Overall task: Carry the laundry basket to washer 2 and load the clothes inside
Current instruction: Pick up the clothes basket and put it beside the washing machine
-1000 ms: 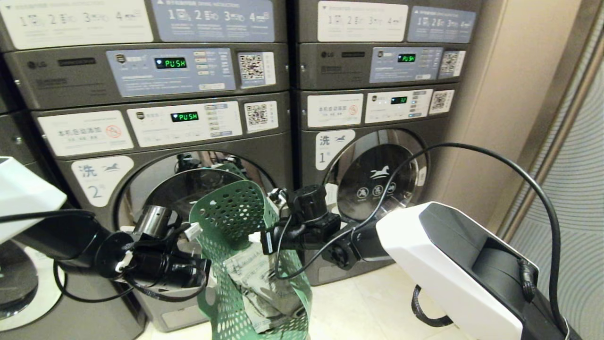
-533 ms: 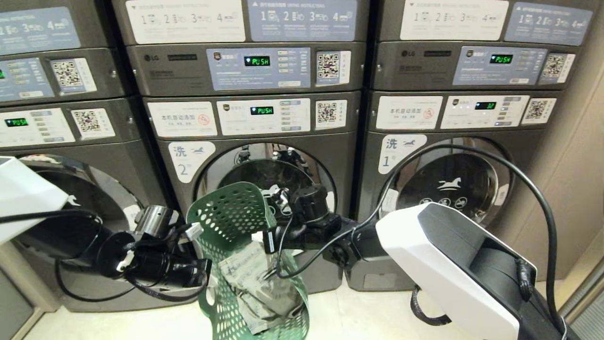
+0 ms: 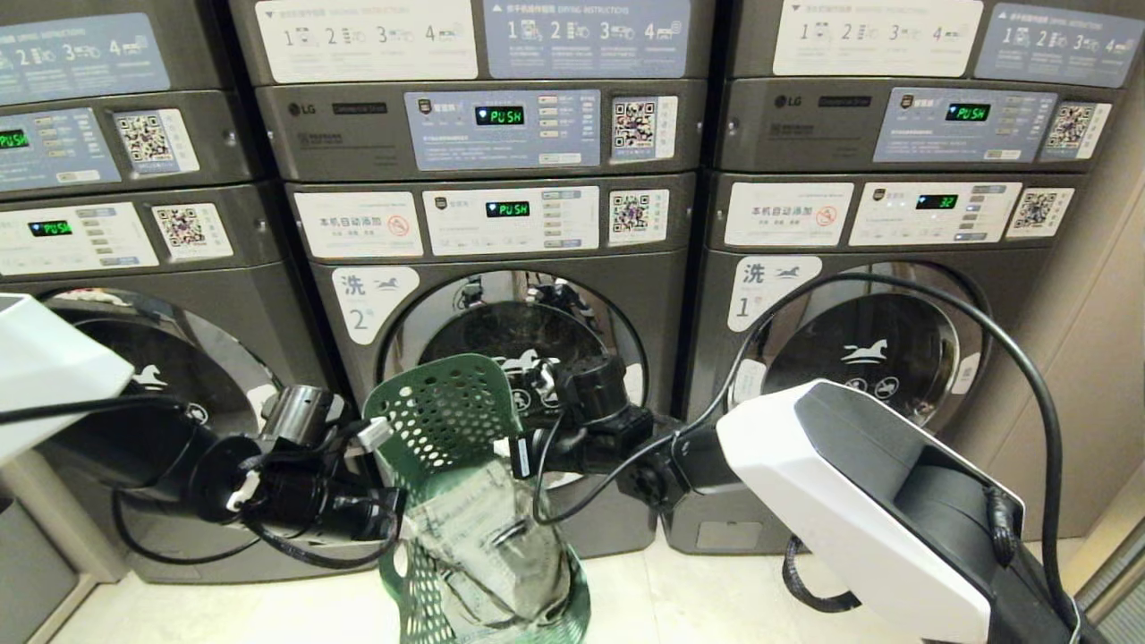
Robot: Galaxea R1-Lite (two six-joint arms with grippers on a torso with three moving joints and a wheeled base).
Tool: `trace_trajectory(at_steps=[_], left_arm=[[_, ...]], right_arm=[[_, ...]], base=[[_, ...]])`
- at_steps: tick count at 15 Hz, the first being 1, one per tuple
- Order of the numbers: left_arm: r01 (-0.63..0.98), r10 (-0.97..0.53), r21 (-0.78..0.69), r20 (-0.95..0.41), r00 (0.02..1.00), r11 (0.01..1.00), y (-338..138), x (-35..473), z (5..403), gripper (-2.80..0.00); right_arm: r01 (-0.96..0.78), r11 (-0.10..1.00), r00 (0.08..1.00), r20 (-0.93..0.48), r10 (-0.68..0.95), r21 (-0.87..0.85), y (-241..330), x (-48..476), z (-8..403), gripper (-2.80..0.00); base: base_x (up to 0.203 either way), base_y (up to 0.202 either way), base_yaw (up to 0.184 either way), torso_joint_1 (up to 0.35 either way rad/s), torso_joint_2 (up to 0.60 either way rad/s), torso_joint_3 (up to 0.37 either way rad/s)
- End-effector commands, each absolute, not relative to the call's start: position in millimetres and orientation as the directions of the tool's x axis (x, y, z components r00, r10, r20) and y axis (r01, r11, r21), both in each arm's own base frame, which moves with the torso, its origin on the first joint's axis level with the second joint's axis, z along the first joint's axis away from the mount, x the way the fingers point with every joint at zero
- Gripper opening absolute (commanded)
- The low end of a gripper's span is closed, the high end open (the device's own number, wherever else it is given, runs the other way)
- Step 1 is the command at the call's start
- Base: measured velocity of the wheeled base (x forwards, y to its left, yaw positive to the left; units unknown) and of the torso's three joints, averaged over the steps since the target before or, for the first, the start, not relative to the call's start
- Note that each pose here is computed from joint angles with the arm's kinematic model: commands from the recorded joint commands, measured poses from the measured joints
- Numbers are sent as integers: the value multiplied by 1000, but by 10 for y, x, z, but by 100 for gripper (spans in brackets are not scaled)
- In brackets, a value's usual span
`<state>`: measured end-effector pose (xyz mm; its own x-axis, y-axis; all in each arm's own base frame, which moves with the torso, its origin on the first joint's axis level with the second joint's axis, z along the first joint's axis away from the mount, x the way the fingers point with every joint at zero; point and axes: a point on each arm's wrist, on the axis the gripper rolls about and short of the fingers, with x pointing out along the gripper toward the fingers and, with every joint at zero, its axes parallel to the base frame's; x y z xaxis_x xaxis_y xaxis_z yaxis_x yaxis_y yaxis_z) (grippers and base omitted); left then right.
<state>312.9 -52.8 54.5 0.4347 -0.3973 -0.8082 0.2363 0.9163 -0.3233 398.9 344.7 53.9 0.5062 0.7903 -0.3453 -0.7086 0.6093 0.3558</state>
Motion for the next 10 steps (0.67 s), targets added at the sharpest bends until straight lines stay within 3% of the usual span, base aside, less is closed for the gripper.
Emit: trace_trajectory(at_steps=[1,10], left_arm=[[251,-403,-322,-806,434,913,-560,3160,550,-280],[347,-449,-321,-798,401,881,-932,3238,518,-280]], right_arm=[[-702,615,510,-349,786,359,3382,3988,577,-280],[-588,722,572,-443,690,366,2804,4123,456,-280]], base=[[0,0,0,0,0,0],[0,0,0,0,0,0]])
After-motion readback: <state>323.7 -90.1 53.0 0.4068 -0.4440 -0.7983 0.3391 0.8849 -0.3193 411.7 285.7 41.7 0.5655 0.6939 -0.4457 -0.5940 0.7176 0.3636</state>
